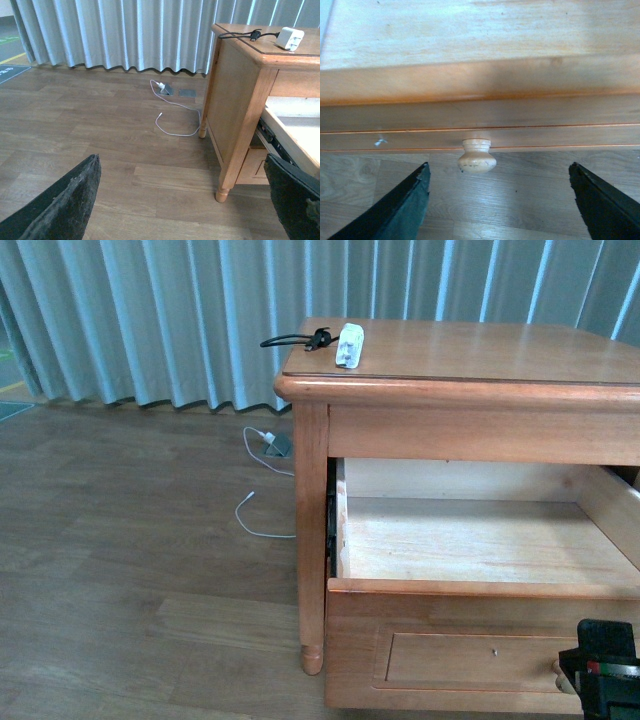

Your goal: Put charger into drawer

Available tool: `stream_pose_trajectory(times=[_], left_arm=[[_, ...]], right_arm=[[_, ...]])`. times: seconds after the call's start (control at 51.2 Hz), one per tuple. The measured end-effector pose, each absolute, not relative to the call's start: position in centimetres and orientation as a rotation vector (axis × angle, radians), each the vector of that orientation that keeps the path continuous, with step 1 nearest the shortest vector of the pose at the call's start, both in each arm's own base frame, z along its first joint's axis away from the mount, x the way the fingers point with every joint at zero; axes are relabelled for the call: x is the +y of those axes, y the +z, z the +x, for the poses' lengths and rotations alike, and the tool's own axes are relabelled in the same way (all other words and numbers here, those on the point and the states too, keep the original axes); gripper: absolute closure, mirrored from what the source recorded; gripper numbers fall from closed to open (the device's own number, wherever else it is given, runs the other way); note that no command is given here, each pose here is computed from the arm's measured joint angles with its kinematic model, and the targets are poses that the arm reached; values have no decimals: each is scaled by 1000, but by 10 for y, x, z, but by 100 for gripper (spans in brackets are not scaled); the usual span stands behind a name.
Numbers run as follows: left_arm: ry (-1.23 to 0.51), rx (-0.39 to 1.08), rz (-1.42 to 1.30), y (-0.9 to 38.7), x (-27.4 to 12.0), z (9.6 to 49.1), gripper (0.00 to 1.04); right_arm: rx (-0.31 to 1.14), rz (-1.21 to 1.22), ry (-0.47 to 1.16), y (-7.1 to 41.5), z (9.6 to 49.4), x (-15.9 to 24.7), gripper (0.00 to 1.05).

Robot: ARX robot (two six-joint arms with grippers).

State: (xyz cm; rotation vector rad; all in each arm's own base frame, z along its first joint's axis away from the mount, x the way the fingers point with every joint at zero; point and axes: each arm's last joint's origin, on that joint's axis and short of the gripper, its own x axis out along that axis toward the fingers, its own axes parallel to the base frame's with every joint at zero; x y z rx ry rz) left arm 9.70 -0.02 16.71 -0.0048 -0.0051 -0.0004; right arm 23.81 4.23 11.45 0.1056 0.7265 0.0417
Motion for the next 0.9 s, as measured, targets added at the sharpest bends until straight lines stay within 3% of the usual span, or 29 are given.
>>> stream_pose_trajectory(times=[0.078,0.508,0.899], left_arm=[[0,-5,-5,167,0,97,6],[0,-5,-5,167,0,97,6],[0,-5,-5,167,0,97,6]], right_arm=[[703,129,57,129,233,40,6],[401,131,-13,206,197,-2,8],[273,158,11,212,132,-18,8]])
